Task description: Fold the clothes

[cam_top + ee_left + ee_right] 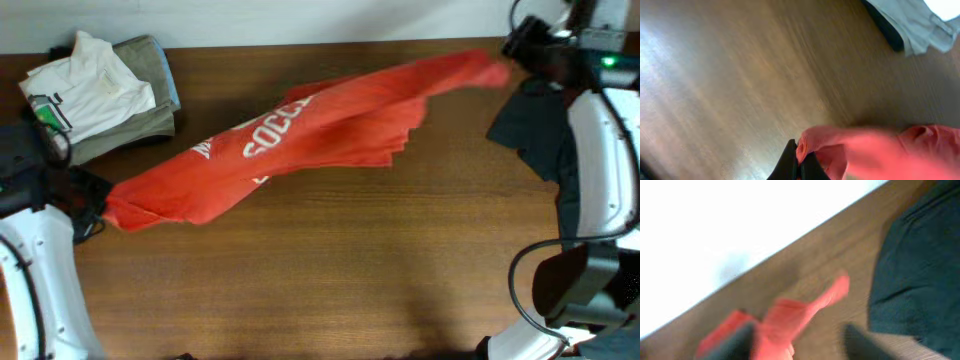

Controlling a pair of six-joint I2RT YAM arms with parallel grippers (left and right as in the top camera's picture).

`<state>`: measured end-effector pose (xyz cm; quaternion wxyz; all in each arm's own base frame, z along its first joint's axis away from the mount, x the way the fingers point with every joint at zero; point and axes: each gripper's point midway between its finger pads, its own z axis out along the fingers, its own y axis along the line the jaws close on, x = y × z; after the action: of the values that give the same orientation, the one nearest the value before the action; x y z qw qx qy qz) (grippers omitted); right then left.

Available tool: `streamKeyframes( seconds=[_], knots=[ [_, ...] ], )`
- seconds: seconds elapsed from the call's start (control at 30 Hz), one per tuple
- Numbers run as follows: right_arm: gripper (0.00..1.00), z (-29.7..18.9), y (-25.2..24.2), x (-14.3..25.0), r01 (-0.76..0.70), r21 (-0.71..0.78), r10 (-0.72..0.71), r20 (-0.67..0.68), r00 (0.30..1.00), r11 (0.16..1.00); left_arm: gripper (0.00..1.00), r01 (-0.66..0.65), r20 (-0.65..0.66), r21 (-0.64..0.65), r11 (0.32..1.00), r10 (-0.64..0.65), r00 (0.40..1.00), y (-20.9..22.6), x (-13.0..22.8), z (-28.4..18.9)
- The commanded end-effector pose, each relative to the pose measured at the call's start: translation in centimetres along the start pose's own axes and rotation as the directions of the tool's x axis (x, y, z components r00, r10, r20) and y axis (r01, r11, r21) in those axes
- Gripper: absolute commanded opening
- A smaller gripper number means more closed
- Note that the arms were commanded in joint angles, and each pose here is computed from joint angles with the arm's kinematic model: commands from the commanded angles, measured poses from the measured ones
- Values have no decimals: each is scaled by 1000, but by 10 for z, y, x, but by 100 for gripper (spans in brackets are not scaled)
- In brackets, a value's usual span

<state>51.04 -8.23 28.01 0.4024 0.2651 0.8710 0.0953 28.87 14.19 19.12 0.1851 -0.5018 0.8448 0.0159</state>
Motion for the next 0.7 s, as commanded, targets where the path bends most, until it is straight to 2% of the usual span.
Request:
streamKeyframes(
  seconds=[0.0, 0.17, 0.37, 0.47, 0.63, 0.67],
  knots=[
    [99, -3, -2, 15, 18, 24, -17, -62, 998, 1000, 0, -51, -35, 6, 999, 52, 998, -18, 14, 16],
    [99, -7, 6, 61, 42, 21, -36, -231, 972, 999, 0, -98, -44, 20, 995, 99, 994, -35, 21, 23],
    [99, -12, 32, 149, 147, -21, -138, -498, 856, 989, 0, -103, -57, 8, 995, 103, 993, -35, 22, 30],
    [99, 11, 40, 203, 206, -3, -168, -588, 791, 979, 0, -104, -59, 6, 995, 104, 993, -35, 22, 31],
    [99, 58, 46, 269, 192, 41, -116, -665, 737, 981, 0, -106, -68, -5, 994, 105, 992, -33, 24, 34],
    [97, 67, 46, 282, 193, 51, -107, -680, 725, 980, 0, -106, -71, -7, 994, 105, 992, -32, 26, 35]
  ],
)
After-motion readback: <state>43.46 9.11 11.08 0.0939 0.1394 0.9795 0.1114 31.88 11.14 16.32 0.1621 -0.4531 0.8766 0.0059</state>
